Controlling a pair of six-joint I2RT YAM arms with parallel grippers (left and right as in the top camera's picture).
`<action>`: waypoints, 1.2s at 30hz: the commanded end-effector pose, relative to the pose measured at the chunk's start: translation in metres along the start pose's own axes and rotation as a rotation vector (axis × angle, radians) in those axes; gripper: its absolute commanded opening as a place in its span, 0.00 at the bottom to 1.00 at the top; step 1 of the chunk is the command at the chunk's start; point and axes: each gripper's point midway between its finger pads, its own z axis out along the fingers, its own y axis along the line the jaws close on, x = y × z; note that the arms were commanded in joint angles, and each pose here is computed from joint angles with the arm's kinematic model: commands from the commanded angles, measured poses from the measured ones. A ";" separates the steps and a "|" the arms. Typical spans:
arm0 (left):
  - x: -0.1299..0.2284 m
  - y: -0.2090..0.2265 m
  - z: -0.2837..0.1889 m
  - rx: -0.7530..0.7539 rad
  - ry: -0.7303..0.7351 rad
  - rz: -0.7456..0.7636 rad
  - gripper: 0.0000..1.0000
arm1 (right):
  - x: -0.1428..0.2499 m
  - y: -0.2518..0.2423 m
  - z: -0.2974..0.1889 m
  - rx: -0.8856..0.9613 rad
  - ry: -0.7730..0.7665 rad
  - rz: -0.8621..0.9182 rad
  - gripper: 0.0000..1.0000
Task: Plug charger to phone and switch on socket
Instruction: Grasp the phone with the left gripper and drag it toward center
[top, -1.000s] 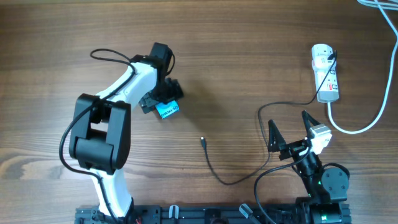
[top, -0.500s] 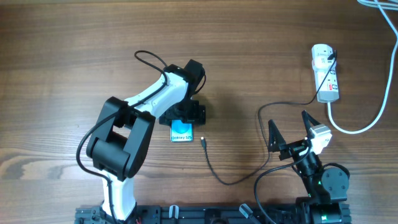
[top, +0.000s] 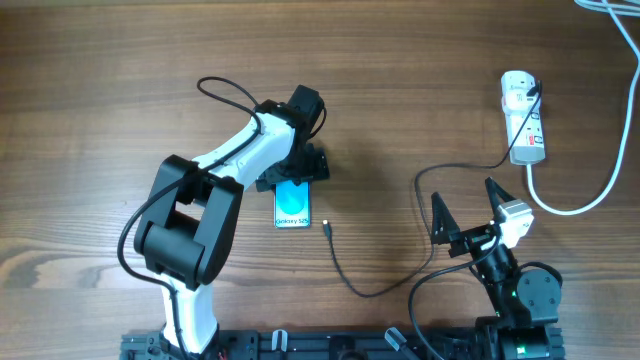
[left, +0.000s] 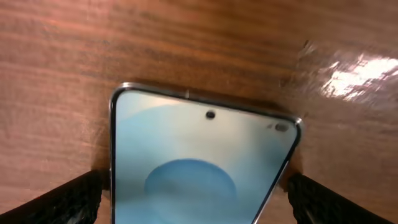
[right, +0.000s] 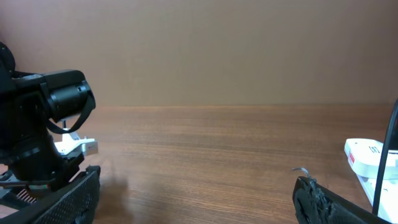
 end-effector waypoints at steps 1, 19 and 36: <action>0.001 -0.001 0.014 0.014 0.020 -0.016 1.00 | -0.002 -0.001 -0.001 0.007 -0.011 0.014 1.00; 0.039 0.011 0.031 0.015 0.145 0.154 0.92 | -0.002 -0.001 -0.001 0.007 -0.011 0.014 1.00; 0.023 0.044 0.048 -0.011 0.100 0.099 0.86 | -0.002 -0.001 -0.001 0.007 -0.011 0.014 1.00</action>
